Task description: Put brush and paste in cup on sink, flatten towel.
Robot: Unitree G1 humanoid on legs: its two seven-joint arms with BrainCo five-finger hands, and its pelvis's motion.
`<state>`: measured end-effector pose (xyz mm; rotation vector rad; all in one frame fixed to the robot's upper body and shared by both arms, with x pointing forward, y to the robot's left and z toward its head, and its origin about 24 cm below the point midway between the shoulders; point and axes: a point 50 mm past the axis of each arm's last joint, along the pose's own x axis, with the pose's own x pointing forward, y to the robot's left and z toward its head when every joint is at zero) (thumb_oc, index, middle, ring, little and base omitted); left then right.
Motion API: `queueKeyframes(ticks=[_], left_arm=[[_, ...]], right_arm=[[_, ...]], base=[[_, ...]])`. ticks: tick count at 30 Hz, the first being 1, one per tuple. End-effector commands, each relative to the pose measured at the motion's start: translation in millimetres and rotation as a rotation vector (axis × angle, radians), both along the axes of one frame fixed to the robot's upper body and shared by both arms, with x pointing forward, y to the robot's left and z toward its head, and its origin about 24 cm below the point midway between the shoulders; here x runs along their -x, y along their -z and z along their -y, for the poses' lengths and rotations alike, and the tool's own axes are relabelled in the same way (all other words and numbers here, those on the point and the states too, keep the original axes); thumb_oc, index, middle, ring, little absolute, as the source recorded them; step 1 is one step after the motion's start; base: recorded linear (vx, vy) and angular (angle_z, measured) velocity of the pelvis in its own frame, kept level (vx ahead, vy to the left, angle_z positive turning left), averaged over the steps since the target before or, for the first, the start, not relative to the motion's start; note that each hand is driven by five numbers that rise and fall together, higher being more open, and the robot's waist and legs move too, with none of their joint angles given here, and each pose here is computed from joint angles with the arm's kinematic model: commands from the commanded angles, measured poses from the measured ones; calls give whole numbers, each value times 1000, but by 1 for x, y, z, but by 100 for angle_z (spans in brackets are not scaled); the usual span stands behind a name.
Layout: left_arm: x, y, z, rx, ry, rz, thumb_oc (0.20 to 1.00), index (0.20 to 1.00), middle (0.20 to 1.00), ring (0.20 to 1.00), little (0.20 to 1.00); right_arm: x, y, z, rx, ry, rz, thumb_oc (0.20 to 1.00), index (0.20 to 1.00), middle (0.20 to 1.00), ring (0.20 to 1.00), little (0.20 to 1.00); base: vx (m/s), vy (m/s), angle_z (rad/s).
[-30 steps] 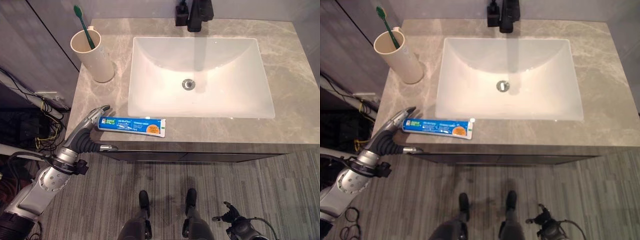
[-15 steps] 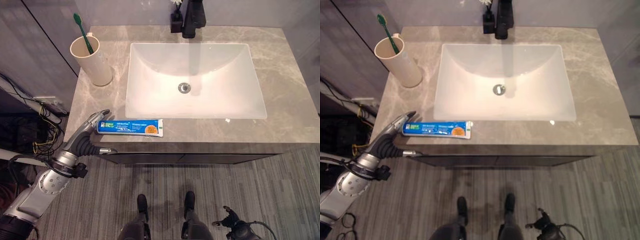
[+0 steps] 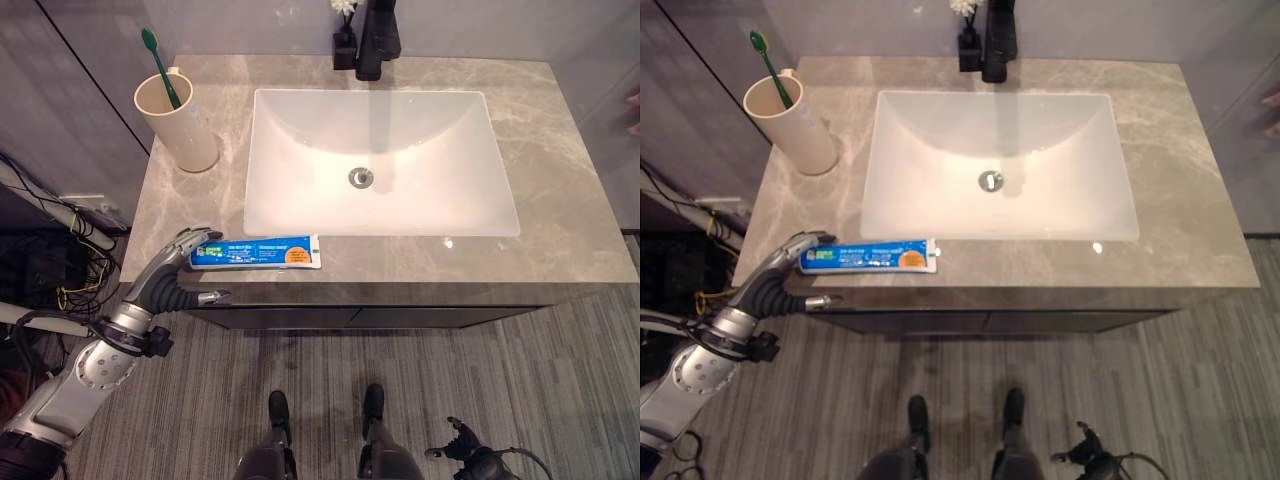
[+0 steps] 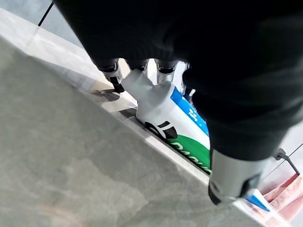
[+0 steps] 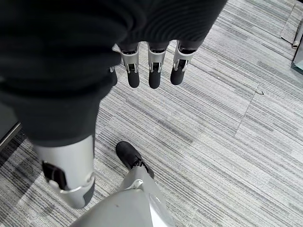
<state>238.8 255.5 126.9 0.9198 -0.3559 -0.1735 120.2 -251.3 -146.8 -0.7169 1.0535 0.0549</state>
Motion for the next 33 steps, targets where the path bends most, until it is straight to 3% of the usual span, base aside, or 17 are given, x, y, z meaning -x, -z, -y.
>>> queueKeyframes(ticks=[1,4,6,8,33], left_arm=[[6,16,8,-32,61,-87,765,765,765,765,765],[7,18,8,-29,59,-96,693,693,693,693,693],[7,18,8,-31,62,-98,598,598,598,598,598],[7,19,8,-35,60,-104,570,570,570,570,570],[10,32,4,-99,55,-164,523,523,523,523,523]], right_arm=[[3,-1,6,23,0,2,1000,1000,1000,1000,1000],[3,-1,5,22,-2,1,1000,1000,1000,1000,1000],[5,0,5,24,-3,-4,1000,1000,1000,1000,1000],[5,0,5,24,-3,-6,1000,1000,1000,1000,1000],[8,-1,10,39,-2,-8,1000,1000,1000,1000,1000]], base=[[0,0,0],[0,0,0],[0,0,0],[0,0,0],[0,0,-1]])
